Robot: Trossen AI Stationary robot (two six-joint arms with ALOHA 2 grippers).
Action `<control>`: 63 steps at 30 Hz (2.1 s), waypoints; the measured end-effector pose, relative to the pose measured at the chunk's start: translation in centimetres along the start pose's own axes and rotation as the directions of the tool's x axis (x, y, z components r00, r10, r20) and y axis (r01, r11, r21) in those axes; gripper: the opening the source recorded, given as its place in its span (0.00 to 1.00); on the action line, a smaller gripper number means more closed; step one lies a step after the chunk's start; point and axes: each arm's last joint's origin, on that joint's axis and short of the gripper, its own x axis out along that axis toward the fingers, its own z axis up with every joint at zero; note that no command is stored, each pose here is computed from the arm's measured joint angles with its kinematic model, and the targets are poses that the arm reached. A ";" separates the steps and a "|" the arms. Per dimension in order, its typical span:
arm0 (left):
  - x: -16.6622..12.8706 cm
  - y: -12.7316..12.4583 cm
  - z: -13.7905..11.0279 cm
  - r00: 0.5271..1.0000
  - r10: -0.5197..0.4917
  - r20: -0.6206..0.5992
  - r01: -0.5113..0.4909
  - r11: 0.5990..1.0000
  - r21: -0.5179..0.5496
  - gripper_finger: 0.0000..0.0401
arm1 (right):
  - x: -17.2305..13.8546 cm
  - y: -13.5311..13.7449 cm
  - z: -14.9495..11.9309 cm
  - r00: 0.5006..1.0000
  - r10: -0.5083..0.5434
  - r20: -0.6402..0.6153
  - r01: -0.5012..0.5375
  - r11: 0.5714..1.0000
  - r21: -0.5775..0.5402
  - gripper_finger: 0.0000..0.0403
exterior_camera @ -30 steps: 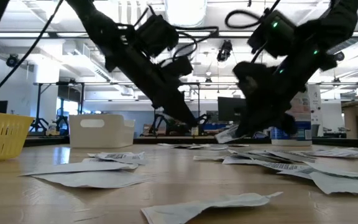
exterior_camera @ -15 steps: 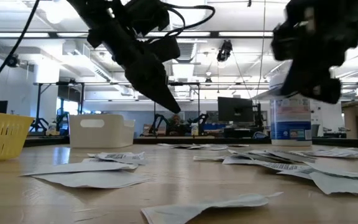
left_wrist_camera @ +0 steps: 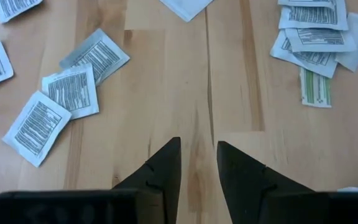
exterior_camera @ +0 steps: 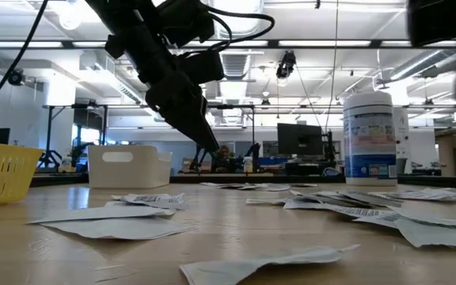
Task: Pick & Place First Aid Supplies
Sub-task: Put the towelette pack into the black bin
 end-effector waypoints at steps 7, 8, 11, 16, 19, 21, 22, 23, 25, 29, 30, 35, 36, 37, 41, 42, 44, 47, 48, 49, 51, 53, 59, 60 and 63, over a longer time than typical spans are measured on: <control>0.0 0.0 0.0 1.000 -0.001 -0.001 0.001 1.000 0.003 0.27 | -0.2 0.2 -3.5 0.981 -0.007 -0.195 0.029 0.994 0.109 0.02; 0.0 0.0 0.0 1.000 -0.001 -0.001 0.001 1.000 0.003 0.27 | -0.3 0.3 -3.9 0.978 -0.006 -0.210 0.033 0.992 0.125 0.02; 0.0 0.0 0.0 1.000 -0.001 0.000 0.001 1.000 0.008 0.27 | -0.5 0.3 -5.1 0.967 -0.009 -0.253 0.053 0.985 0.167 0.02; 0.0 0.0 0.0 1.000 -0.001 0.001 0.001 1.000 0.010 0.27 | -0.9 0.2 -6.7 0.951 -0.028 -0.308 0.103 0.967 0.231 0.02; 0.0 0.0 0.0 1.000 -0.001 0.002 0.001 1.000 0.009 0.27 | -1.1 0.0 -7.6 0.940 -0.054 -0.338 0.152 0.950 0.272 0.02; 0.0 0.0 0.0 1.000 -0.001 0.002 0.001 1.000 0.010 0.27 | -1.3 -0.3 -8.1 0.932 -0.077 -0.354 0.190 0.936 0.296 0.02; 0.0 0.0 0.0 1.000 -0.001 0.002 0.001 1.000 0.013 0.27 | -1.4 -0.4 -8.4 0.929 -0.086 -0.361 0.204 0.930 0.305 0.02; 0.0 0.0 0.0 1.000 -0.001 0.002 0.001 1.000 0.017 0.27 | -1.5 -0.5 -8.6 0.926 -0.093 -0.367 0.217 0.924 0.314 0.02; 0.0 0.0 0.0 1.000 -0.001 0.002 0.001 1.000 0.023 0.27 | -1.6 -0.7 -8.8 0.924 -0.118 -0.364 0.244 0.913 0.325 0.02; 0.0 0.0 0.0 1.000 -0.001 0.003 0.001 1.000 0.027 0.27 | -1.3 -1.1 -8.7 0.929 -0.164 -0.331 0.284 0.892 0.353 0.02; 0.0 0.0 0.0 1.000 -0.001 0.003 0.001 1.000 0.027 0.27 | -1.2 -1.2 -8.7 0.929 -0.173 -0.327 0.291 0.888 0.356 0.02; 0.0 0.0 0.0 1.000 -0.001 0.004 0.001 0.999 0.038 0.27 | -0.3 -1.6 -9.0 0.927 -0.223 -0.301 0.326 0.877 0.353 0.02; 0.0 0.0 0.0 1.000 -0.001 0.004 0.001 0.999 0.038 0.27 | -0.1 -1.6 -9.1 0.925 -0.235 -0.299 0.337 0.871 0.358 0.02; 0.0 0.0 0.0 1.000 -0.001 0.004 0.001 0.999 0.038 0.27 | 0.1 -1.7 -9.1 0.923 -0.246 -0.296 0.347 0.866 0.361 0.02; 0.0 0.0 0.0 1.000 0.000 0.004 0.000 0.999 0.038 0.27 | 0.7 -1.9 -9.2 0.917 -0.271 -0.291 0.368 0.855 0.364 0.05; 0.0 0.0 0.0 1.000 0.000 0.004 0.000 0.999 0.038 0.27 | 0.7 -2.0 -9.3 0.916 -0.276 -0.291 0.374 0.851 0.369 0.07; 0.0 0.0 0.0 1.000 0.000 0.004 0.000 0.999 0.039 0.27 | 0.8 -2.0 -9.3 0.915 -0.279 -0.292 0.378 0.849 0.369 0.10; 0.0 0.0 0.0 1.000 0.000 0.004 0.000 0.999 0.042 0.27 | 0.6 -2.0 -9.2 0.916 -0.275 -0.294 0.372 0.856 0.359 0.17; 0.0 0.0 0.0 1.000 0.000 0.004 0.000 0.999 0.045 0.27 | 0.5 -2.0 -9.2 0.916 -0.273 -0.295 0.371 0.857 0.358 0.19; 0.0 0.0 0.0 1.000 0.000 0.004 0.000 0.999 0.050 0.27 | 0.3 -2.0 -9.2 0.915 -0.274 -0.298 0.373 0.856 0.359 0.21; 0.0 0.0 0.0 1.000 0.005 0.003 -0.006 0.998 0.065 0.27 | -0.1 -1.9 -9.1 0.907 -0.267 -0.325 0.381 0.849 0.365 0.24; 0.0 0.1 0.0 1.000 0.025 0.001 -0.025 0.997 0.076 0.27 | -0.5 -1.8 -9.0 0.902 -0.255 -0.348 0.384 0.843 0.377 0.26; 0.0 0.4 -0.2 0.989 0.146 -0.025 -0.142 0.983 0.120 0.27 | -1.9 -1.8 -8.4 0.931 -0.218 -0.293 0.326 0.857 0.399 0.30; 0.0 0.5 -0.2 0.988 0.153 -0.029 -0.148 0.981 0.127 0.27 | -2.1 -1.8 -8.2 0.941 -0.214 -0.260 0.307 0.864 0.400 0.30; 0.0 0.8 -0.3 0.986 0.159 -0.044 -0.151 0.978 0.144 0.27 | -2.5 -1.8 -7.7 0.972 -0.189 -0.140 0.230 0.892 0.389 0.30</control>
